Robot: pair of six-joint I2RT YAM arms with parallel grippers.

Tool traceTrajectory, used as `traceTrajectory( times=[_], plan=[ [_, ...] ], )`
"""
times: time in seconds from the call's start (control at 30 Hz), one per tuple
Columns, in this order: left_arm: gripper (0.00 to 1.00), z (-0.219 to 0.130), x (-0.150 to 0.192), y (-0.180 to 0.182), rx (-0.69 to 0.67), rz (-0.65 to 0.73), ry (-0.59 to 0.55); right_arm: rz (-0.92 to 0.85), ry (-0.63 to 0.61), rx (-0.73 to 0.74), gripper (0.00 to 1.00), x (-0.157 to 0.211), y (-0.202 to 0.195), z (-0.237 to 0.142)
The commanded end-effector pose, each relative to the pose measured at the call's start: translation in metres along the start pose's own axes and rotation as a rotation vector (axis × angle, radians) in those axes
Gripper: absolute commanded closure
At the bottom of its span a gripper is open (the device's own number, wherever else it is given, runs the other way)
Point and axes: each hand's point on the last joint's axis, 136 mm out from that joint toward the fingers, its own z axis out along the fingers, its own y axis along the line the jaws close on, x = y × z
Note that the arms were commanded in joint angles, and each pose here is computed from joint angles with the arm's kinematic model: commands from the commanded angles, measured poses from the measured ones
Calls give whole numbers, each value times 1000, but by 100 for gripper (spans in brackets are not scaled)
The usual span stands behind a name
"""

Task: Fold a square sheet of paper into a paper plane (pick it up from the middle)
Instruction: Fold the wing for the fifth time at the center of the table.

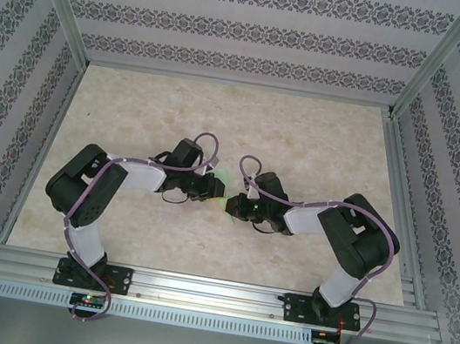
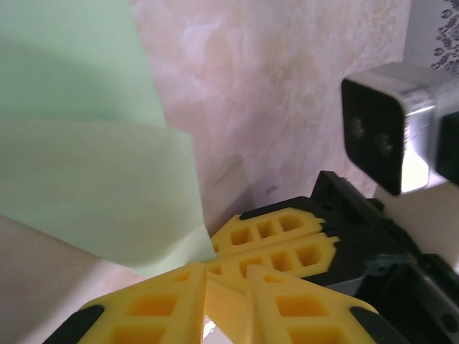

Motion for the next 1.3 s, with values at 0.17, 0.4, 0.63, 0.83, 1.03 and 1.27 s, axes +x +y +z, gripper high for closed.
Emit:
traceTrajectory(
  times=[0.17, 0.4, 0.63, 0.83, 1.03, 1.27],
  plan=[
    [80, 13, 4, 6, 7, 21, 23, 78, 68, 88, 94, 20, -31, 10],
    [81, 19, 4, 17, -33, 3, 31, 76, 75, 86, 91, 21, -30, 10],
    [82, 21, 11, 41, -136, -33, 56, 44, 65, 69, 85, 15, -16, 0],
    [83, 19, 13, 49, -182, -39, 67, 32, 80, 71, 84, 23, -11, -10],
    [83, 19, 12, 48, -182, -41, 67, 37, 105, 109, 88, 34, -22, -9],
    [82, 17, 6, 26, -111, -1, 61, 58, 123, 127, 95, 39, -32, -3]
  ],
)
